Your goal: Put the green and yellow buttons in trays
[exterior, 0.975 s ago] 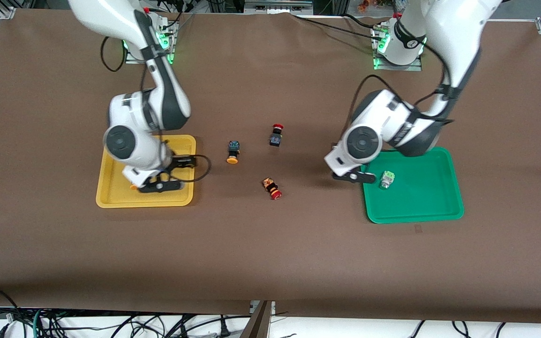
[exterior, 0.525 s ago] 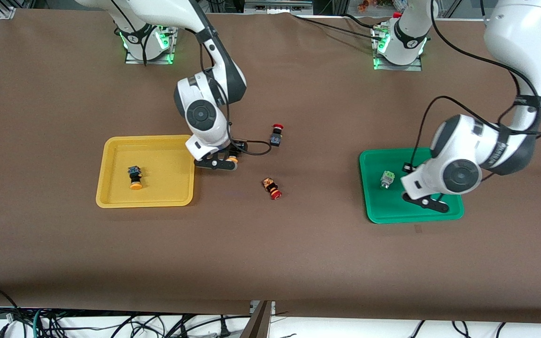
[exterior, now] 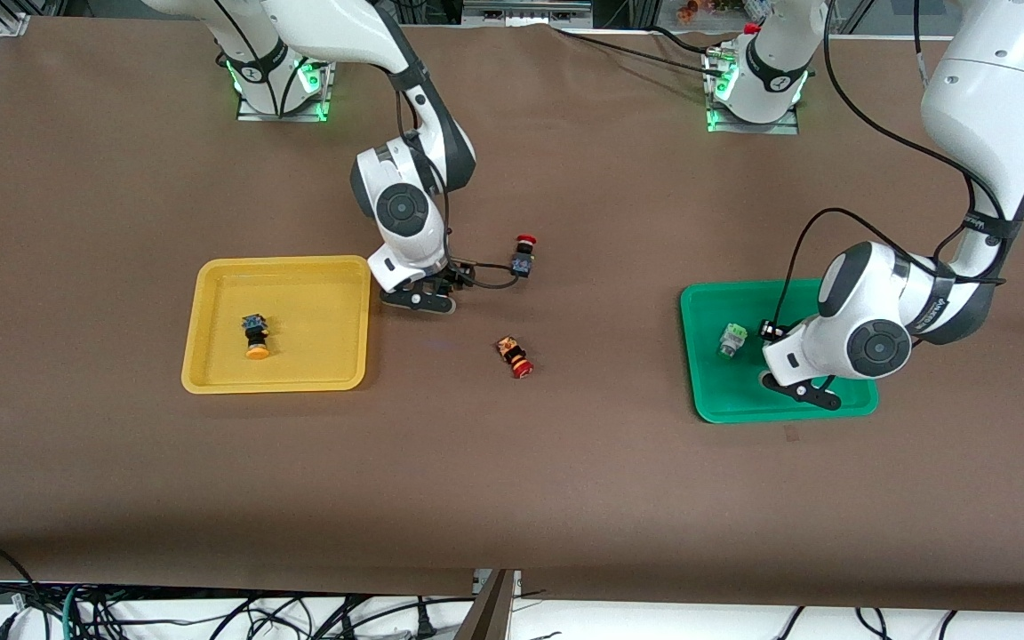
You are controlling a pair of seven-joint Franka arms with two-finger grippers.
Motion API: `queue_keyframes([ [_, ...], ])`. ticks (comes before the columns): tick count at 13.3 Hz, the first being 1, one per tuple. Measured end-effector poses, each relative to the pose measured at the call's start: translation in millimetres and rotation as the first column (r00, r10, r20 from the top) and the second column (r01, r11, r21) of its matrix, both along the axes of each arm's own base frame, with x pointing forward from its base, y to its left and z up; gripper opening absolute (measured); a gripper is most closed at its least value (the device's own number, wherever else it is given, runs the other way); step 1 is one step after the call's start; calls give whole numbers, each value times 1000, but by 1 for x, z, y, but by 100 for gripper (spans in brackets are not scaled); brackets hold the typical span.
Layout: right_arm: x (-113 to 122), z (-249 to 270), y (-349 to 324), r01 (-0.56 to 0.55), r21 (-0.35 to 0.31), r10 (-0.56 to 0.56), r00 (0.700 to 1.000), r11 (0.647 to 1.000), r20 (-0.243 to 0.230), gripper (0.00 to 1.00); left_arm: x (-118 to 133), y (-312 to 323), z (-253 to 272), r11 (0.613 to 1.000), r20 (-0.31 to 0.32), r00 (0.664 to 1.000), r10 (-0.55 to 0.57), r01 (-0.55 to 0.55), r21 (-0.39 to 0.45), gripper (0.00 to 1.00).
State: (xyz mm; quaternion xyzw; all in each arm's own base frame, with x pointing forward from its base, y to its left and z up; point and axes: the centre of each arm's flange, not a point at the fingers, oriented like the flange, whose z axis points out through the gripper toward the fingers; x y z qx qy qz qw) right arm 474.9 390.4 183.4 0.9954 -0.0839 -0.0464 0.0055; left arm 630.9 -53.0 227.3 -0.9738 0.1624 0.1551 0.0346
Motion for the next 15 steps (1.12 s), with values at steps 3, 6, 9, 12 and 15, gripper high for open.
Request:
queue_keyframes([
  [3,0,2,2,-4,3,4,1000,1000,4,42,11,-23,75,1000,104,994,-29,28,11,100],
  [6,20,24,-19,-46,-10,45,999,999,-23,41,13,-51,189,998,210,976,-54,44,51,100],
  [9,70,73,-101,-176,-21,174,982,984,-73,41,5,-47,294,999,231,973,19,-25,21,100],
  [12,96,89,-173,-276,-19,274,958,961,-86,41,-14,-34,346,988,239,959,150,-138,-67,100],
  [15,98,60,-217,-295,-31,291,951,955,-103,41,-40,8,361,963,313,911,267,-244,-111,100],
])
